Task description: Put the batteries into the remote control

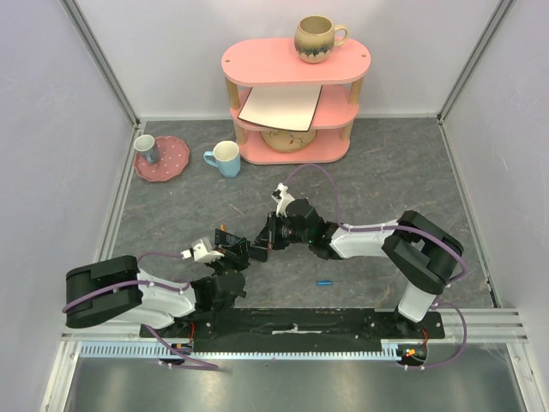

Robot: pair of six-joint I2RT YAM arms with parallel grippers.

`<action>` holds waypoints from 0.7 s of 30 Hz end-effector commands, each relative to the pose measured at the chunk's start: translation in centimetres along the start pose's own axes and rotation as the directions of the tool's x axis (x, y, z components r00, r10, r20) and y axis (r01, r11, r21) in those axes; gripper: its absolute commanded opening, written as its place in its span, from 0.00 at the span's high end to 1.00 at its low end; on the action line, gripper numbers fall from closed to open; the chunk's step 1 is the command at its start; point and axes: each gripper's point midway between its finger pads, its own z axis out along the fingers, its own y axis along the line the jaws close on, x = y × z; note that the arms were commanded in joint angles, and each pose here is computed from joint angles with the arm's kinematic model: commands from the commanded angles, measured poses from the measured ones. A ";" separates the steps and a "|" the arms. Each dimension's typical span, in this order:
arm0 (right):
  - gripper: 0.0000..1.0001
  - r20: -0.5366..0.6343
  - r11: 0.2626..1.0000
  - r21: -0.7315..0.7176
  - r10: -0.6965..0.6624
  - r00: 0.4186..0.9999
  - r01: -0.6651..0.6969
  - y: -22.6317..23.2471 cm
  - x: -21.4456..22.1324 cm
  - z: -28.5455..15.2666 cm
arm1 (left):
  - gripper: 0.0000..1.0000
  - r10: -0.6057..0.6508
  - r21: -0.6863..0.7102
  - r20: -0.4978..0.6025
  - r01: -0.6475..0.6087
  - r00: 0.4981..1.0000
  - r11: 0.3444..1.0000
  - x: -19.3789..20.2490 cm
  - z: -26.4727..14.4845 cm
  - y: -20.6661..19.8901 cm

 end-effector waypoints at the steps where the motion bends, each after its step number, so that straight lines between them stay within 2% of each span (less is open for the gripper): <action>1: 1.00 0.041 0.997 -0.071 -0.002 0.999 0.005 2.0 -1.3 0.3 | 0.98 0.064 -0.047 0.039 -0.062 0.997 0.997 -0.5 0.0 2.1; 6: 1.00 0.048 0.995 -0.100 -0.003 0.999 0.008 2.7 -1.6 0.3 | 0.98 0.067 -0.046 0.037 -0.065 0.997 0.997 -0.5 0.0 2.0; 21: 1.00 -0.003 0.998 -0.066 0.005 1.000 -0.005 1.3 0.1 1.0 | 0.98 0.068 -0.046 0.039 -0.067 0.997 0.997 -0.6 0.0 1.8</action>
